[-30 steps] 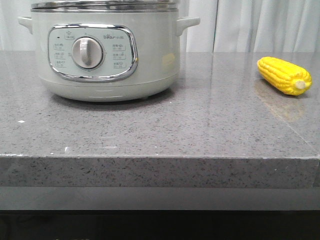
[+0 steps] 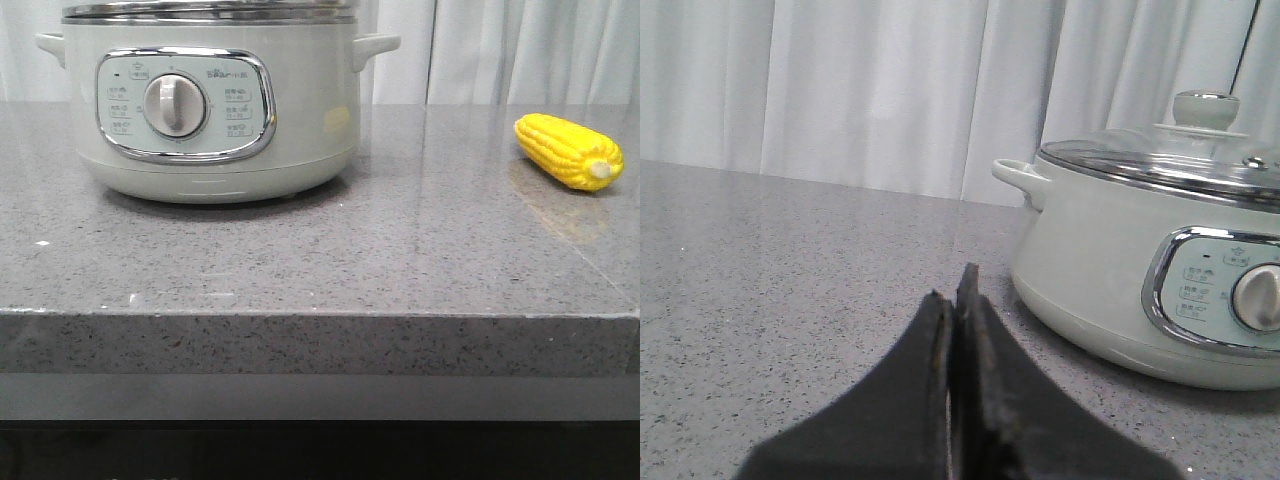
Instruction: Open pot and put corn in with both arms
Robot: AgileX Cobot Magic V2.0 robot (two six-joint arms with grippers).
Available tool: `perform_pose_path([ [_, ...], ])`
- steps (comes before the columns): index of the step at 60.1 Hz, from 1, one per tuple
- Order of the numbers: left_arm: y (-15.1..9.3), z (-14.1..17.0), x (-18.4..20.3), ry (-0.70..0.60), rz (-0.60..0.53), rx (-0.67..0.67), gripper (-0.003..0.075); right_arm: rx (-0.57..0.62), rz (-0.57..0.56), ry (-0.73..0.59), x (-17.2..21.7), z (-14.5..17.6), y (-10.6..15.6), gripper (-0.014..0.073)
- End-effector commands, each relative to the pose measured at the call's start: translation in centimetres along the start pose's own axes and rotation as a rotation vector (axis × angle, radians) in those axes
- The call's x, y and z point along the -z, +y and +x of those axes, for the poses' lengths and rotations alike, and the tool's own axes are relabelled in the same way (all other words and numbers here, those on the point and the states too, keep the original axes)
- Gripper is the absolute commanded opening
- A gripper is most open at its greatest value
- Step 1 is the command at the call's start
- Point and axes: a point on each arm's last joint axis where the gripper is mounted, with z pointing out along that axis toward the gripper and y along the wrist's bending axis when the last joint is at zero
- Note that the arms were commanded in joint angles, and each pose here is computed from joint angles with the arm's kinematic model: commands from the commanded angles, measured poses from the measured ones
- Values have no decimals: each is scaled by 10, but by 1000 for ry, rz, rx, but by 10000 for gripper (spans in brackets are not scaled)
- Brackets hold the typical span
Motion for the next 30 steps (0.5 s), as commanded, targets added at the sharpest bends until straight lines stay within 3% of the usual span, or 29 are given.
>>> perform_pose_path([
  [1, 0, -4, 1, -82, 3, 9, -20, 14, 0, -120, 2, -13, 1, -69],
  [10, 0, -4, 1, -82, 3, 9, -20, 14, -1, -129, 2, -14, 1, -69],
  [20, -1, -20, 3, -197, 11, 9, -20, 2, 0, -100, 3, -18, 1, -69],
  [30, -6, -56, 7, -214, 20, 1, -20, 13, -6, -65, 8, -52, 5, -69],
])
